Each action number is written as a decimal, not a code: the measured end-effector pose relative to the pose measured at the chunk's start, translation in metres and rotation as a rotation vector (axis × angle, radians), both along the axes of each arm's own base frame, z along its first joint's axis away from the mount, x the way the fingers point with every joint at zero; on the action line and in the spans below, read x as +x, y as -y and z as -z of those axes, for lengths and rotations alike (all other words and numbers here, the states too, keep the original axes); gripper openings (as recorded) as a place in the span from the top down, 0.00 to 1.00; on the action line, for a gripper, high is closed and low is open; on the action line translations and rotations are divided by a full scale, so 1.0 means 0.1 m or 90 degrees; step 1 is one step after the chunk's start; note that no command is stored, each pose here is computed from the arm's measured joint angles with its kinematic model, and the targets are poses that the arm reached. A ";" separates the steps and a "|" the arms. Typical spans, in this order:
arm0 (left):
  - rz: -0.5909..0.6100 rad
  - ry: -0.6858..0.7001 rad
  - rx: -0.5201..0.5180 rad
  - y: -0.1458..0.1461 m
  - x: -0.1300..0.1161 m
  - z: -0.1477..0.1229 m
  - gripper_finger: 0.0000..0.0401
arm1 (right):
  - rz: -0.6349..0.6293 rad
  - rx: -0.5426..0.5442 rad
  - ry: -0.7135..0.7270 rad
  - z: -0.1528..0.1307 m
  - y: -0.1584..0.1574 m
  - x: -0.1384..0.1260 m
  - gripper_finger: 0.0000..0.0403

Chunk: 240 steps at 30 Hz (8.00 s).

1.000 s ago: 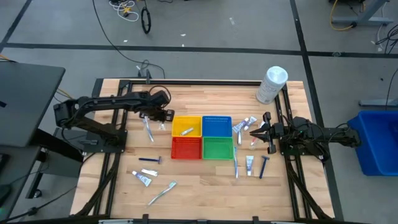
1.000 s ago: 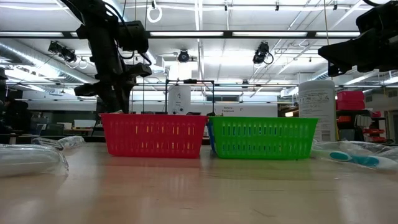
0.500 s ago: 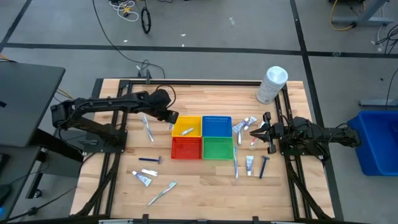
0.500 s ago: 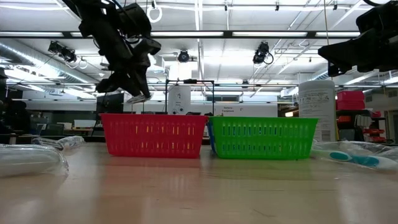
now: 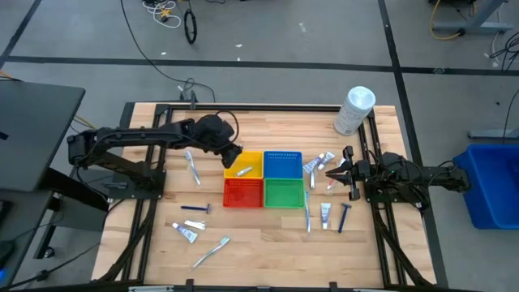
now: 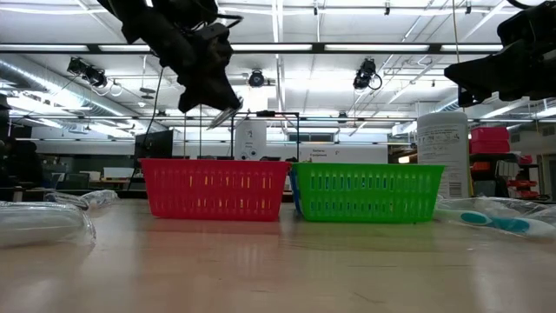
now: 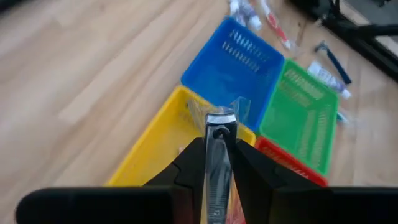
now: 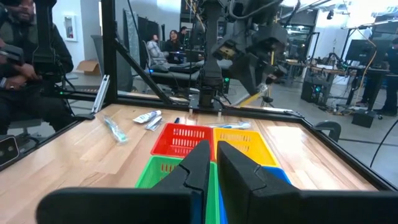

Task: Pick & Place Travel size toiletries
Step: Put the middle left nail cutter into the yellow bin, then put the left blue toothbrush into the blue bin

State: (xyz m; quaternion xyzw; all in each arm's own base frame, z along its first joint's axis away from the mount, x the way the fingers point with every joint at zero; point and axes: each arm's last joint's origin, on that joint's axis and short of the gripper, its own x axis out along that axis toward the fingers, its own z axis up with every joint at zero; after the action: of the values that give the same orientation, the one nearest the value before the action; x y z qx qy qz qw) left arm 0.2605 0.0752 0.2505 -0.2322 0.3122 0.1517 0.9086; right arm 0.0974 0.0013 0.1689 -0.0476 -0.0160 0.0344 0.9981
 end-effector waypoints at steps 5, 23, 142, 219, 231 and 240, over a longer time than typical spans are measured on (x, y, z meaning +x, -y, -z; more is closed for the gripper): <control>0.018 -0.032 0.010 0.00 0.09 0.14 0.82 | 0.000 0.000 0.000 0.00 0.00 0.00 0.90; 0.085 -0.129 0.013 -0.03 0.33 0.64 0.82 | 0.000 0.000 0.000 0.00 0.00 0.00 0.90; -0.758 -0.346 -0.230 0.10 -1.03 0.70 0.63 | 0.000 0.000 0.000 0.00 0.00 0.00 0.90; -0.872 -0.244 -0.201 0.01 -0.83 1.27 0.50 | 0.000 0.000 0.000 0.00 0.00 0.00 0.90; -0.870 -0.250 -0.200 0.01 -0.84 1.27 0.61 | 0.000 0.000 0.000 0.00 0.00 0.00 0.90; -0.860 -0.256 -0.197 0.01 -0.84 1.27 0.72 | 0.000 0.000 0.000 0.00 0.00 0.00 0.90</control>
State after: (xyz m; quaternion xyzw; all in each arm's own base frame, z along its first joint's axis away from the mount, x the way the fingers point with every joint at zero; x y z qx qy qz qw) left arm 0.1767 0.0739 0.1233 -0.4683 0.2793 0.6742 0.4980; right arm 0.0973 0.0013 0.1689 -0.0476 -0.0164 0.0344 0.9981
